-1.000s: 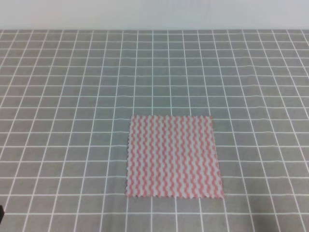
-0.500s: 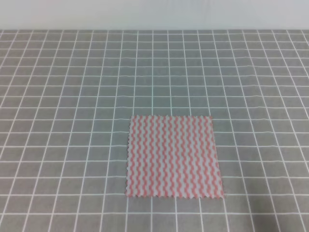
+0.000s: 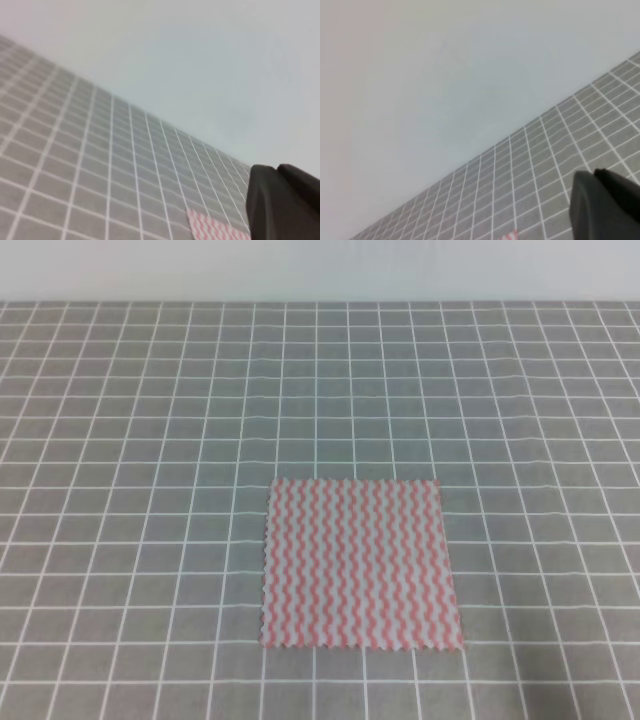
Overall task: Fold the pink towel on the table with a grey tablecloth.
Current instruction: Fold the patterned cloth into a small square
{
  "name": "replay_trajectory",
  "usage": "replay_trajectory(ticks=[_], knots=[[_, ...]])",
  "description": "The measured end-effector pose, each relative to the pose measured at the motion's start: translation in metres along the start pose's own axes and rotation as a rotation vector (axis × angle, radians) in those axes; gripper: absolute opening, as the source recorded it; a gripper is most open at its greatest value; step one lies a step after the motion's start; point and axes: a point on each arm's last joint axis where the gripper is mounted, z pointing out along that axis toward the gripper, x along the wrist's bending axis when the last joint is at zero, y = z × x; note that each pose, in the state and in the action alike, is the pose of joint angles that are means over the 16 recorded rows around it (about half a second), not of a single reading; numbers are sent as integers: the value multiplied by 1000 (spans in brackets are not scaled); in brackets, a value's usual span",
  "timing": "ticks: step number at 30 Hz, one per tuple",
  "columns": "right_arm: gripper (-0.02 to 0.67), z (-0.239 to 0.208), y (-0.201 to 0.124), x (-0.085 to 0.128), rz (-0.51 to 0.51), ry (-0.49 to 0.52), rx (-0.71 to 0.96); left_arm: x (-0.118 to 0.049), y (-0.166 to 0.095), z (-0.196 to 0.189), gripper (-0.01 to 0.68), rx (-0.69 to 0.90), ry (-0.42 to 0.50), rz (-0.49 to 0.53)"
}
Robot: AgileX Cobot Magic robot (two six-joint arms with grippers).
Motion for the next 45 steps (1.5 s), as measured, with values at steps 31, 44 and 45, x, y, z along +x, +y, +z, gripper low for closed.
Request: replay_trajectory(ticks=[31, 44, 45], knots=[[-16, 72, 7, 50, -153, -27, 839, -47, 5, 109, -1, 791, -128, 258], [-17, 116, -15, 64, -167, 9, 1042, -60, -17, 120, -1, 835, -202, 296], [-17, 120, -19, 67, -173, 17, 1058, -60, -18, 120, -1, 835, -205, 299]])
